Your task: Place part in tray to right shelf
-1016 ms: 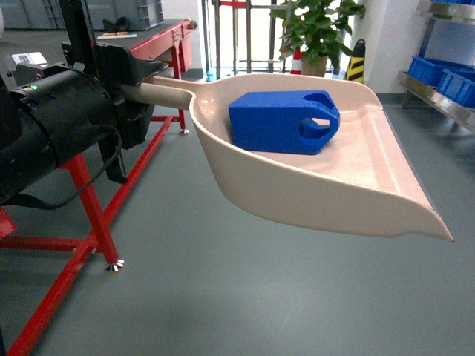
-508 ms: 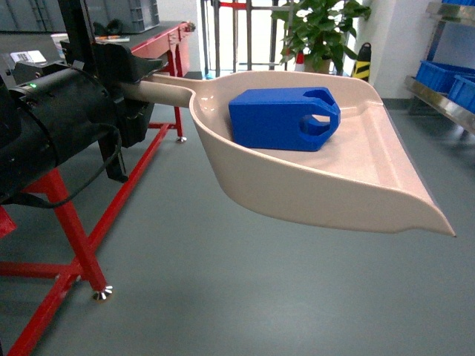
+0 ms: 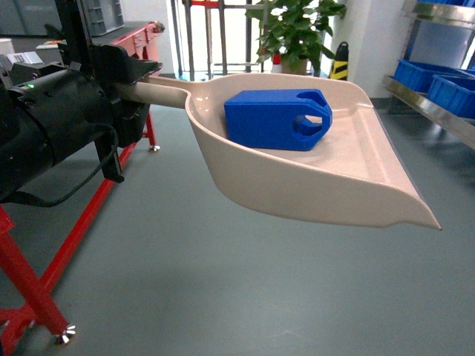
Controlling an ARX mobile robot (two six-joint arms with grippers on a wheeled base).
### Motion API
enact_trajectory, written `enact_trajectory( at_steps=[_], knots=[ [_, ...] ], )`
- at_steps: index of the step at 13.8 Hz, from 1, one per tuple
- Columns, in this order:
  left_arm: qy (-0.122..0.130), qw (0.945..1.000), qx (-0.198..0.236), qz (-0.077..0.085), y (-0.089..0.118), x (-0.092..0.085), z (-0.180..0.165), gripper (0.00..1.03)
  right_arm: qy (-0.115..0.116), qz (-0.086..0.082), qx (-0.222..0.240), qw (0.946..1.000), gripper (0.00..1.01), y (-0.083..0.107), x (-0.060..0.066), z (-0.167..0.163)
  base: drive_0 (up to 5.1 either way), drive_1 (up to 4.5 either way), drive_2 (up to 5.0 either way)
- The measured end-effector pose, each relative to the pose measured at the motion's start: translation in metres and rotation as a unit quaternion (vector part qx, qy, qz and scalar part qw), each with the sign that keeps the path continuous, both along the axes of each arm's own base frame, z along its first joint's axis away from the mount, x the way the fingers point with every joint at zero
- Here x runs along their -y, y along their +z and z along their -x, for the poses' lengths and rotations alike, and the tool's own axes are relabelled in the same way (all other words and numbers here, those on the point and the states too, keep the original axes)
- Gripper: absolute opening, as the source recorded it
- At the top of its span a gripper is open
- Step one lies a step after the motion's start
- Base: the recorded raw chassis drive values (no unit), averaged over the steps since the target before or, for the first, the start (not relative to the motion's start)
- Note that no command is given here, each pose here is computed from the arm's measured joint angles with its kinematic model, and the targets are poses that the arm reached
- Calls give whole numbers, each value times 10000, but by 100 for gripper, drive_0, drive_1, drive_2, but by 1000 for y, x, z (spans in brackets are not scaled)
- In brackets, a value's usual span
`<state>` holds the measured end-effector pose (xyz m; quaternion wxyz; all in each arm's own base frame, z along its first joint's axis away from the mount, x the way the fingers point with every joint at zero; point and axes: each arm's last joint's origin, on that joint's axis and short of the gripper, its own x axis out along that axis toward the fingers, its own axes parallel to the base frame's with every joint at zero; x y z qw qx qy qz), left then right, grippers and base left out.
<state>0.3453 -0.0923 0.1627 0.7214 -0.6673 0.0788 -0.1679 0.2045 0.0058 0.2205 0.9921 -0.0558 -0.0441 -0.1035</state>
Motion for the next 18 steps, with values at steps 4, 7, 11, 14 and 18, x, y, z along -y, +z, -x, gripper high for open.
enact_trajectory(
  at_steps=[4, 7, 11, 14, 18],
  knots=[
    [-84, 10000, 34, 21, 1, 3, 1, 12, -10, -2, 49, 10000, 98, 2, 0, 1, -134, -134, -134],
    [-50, 10000, 33, 24, 1, 2, 1, 12, -13, -3, 49, 10000, 98, 2, 0, 0, -169, -169, -169],
    [-50, 10000, 37, 25, 1, 2, 1, 12, -13, -3, 53, 10000, 98, 2, 0, 0, -152, -152, -152],
    [-50, 10000, 37, 25, 1, 2, 1, 12, -13, -3, 55, 10000, 98, 2, 0, 0, -152, -152, -152],
    [-48, 10000, 37, 25, 1, 2, 1, 12, -13, -5, 55, 10000, 98, 2, 0, 0, -166, -166, -166]
  ],
)
